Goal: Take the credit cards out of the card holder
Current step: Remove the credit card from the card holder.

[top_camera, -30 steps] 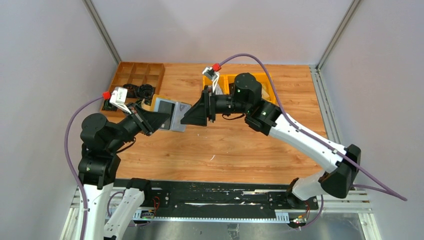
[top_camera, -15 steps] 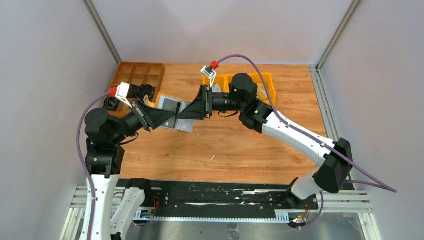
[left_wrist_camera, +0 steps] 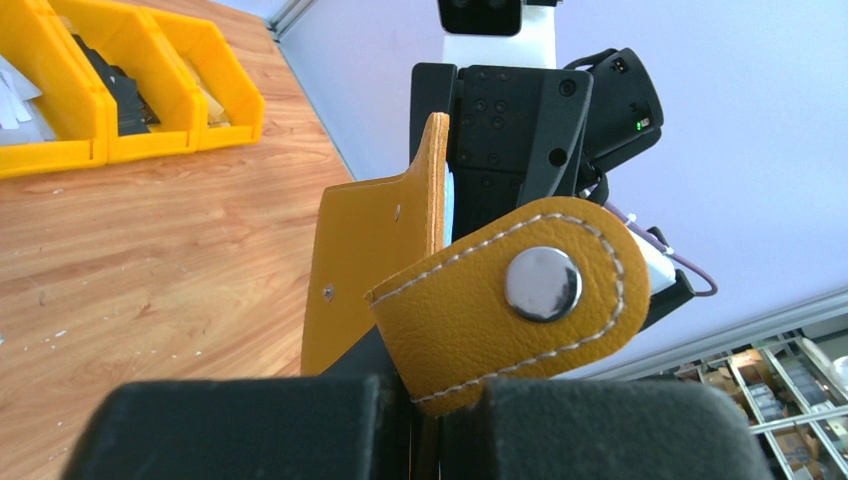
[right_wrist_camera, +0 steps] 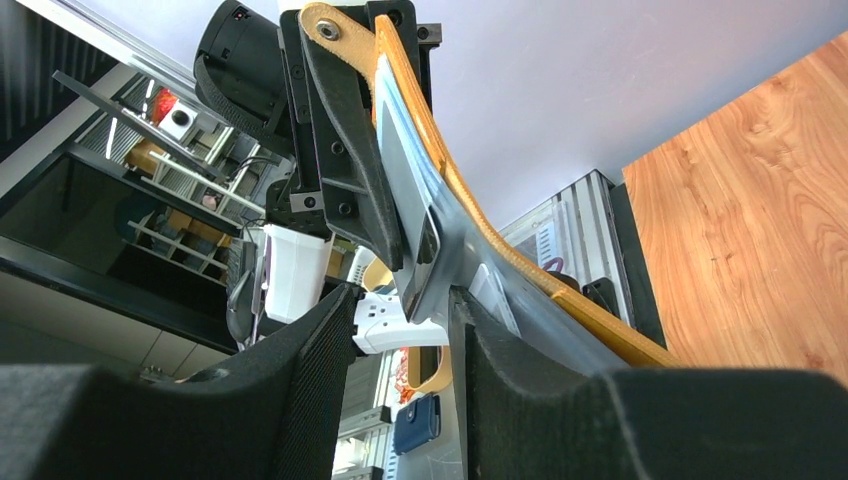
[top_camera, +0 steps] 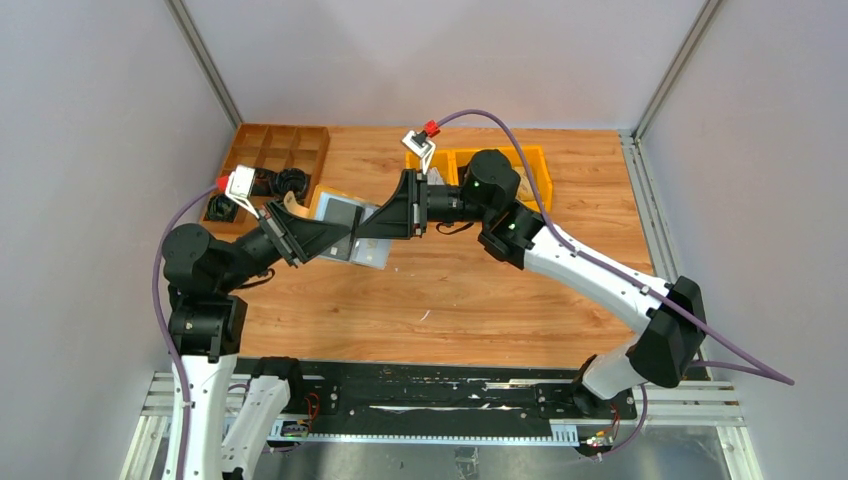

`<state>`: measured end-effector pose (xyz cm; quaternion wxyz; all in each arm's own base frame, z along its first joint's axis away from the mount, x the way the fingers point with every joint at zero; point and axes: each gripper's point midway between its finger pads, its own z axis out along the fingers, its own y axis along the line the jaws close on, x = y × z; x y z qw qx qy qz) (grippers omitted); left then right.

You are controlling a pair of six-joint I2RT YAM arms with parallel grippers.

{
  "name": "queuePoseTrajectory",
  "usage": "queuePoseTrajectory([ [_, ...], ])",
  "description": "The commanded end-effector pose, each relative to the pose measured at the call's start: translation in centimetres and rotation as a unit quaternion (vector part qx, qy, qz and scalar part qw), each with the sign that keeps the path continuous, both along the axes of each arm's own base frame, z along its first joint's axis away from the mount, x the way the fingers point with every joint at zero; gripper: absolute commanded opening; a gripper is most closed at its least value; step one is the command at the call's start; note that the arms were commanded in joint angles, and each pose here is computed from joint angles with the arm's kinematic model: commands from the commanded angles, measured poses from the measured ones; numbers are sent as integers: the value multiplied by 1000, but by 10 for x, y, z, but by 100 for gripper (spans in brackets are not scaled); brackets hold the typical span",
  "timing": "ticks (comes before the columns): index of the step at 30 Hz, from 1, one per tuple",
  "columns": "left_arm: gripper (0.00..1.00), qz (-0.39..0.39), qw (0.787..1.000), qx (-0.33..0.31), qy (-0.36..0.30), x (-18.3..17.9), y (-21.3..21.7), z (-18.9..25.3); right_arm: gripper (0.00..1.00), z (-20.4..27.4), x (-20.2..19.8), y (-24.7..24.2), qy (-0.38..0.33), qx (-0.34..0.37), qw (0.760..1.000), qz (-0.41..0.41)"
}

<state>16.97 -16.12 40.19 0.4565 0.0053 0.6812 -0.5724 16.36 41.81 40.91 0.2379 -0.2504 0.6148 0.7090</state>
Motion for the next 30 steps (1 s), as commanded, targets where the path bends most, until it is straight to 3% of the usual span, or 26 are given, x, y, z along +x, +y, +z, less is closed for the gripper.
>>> queuePoseTrajectory([
  [1, 0, -45, 997, -12, -67, -34, -7, 39, 43, -12, 13, -4, 10, -5, 1000, -20],
  [7, 1, -47, 995, -15, -82, -44, -7, 48, 37, -5, 19, 3, 21, 12, 999, -21],
  [13, 18, -70, 994, -10, -84, -54, -10, 40, 32, 2, 24, 8, 40, 30, 998, -23],
  [18, 21, -79, 993, -5, -88, -57, -11, 34, 31, 1, 25, 15, 47, 30, 998, -26],
  [21, 18, -82, 993, -6, -89, -58, -11, 32, 29, 0, 21, 19, 49, 32, 998, -21],
  [26, 4, -82, 992, -5, -97, -59, -11, 35, 27, 5, 16, 19, 57, 53, 997, -6],
  [30, 1, -68, 993, -3, -94, -53, -9, 32, 27, 6, 15, 20, 63, 52, 997, -6],
])
